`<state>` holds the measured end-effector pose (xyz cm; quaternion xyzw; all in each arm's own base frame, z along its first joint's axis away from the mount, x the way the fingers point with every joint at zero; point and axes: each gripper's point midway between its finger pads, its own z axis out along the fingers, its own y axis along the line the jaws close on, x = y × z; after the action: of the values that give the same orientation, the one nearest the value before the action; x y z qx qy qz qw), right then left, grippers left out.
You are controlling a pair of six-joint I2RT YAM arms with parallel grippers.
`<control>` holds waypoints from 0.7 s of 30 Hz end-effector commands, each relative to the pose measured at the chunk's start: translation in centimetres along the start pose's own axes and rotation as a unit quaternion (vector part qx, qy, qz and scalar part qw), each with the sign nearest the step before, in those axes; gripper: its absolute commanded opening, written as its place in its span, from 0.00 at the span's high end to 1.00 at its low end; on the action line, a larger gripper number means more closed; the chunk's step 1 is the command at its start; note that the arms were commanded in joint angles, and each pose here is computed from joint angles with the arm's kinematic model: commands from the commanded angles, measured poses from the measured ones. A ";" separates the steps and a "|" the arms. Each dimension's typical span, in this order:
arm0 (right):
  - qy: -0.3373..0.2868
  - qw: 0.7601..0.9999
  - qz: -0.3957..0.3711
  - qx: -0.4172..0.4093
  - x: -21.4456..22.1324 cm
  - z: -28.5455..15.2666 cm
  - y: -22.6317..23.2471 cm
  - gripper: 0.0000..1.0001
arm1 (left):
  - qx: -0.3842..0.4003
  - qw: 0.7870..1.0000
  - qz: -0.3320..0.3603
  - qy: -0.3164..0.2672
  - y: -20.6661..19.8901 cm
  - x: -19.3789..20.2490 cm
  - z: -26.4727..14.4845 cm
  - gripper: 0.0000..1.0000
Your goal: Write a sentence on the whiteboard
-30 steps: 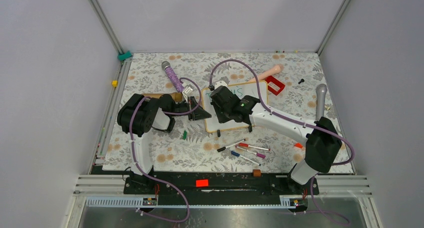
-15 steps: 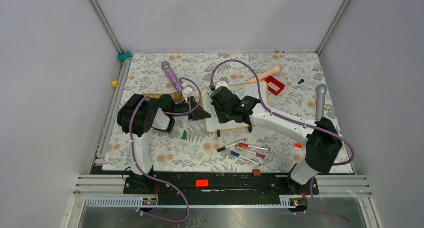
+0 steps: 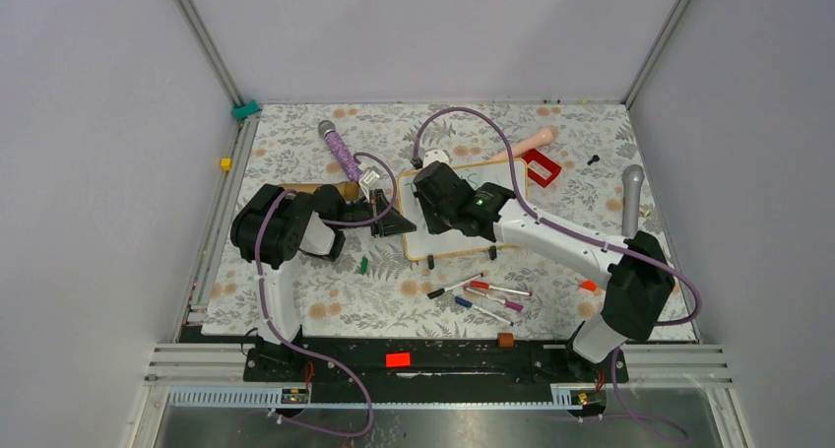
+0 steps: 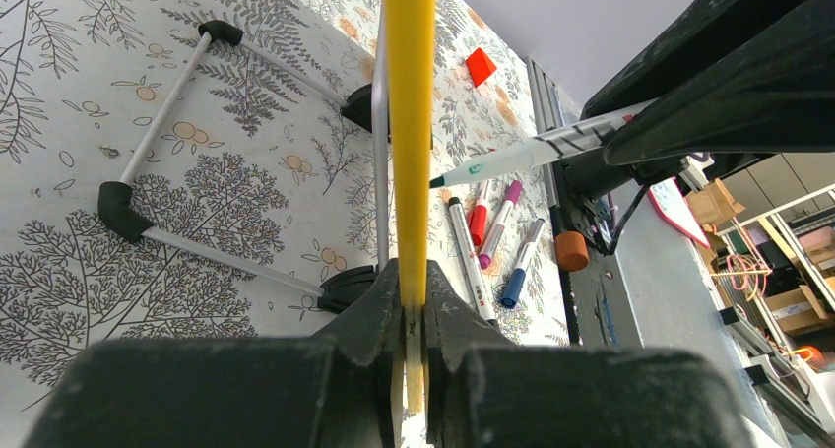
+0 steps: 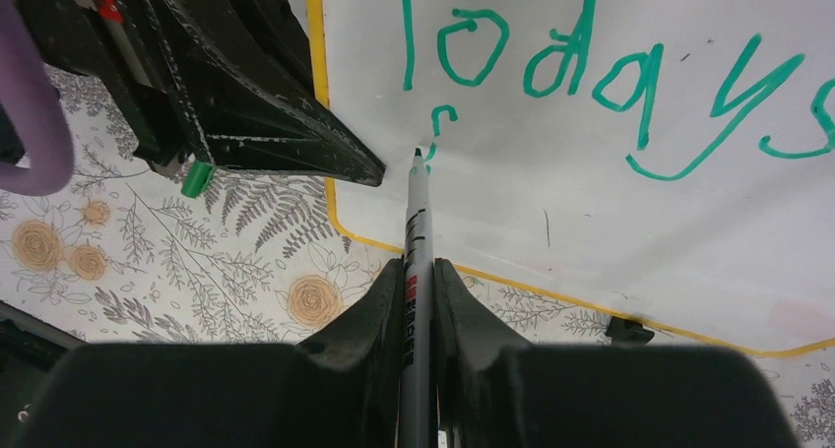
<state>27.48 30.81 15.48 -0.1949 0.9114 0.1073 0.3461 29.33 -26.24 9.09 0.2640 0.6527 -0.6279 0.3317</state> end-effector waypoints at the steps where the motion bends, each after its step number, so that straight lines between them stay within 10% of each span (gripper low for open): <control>1: -0.030 0.999 -0.001 -0.012 -2.3 -0.7 0.8 1.00 | 0.040 0.998 0.054 0.014 -2.0 -0.2 0.2 1.00; 21: -0.039 0.999 -0.002 0.025 -2.5 -0.4 -0.4 1.00 | 0.040 0.998 0.052 0.015 -2.0 0.0 0.2 1.00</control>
<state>28.34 30.48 16.15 -0.1860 0.9072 0.0928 0.3658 29.33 -26.24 9.11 0.2643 0.6525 -0.6280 0.3318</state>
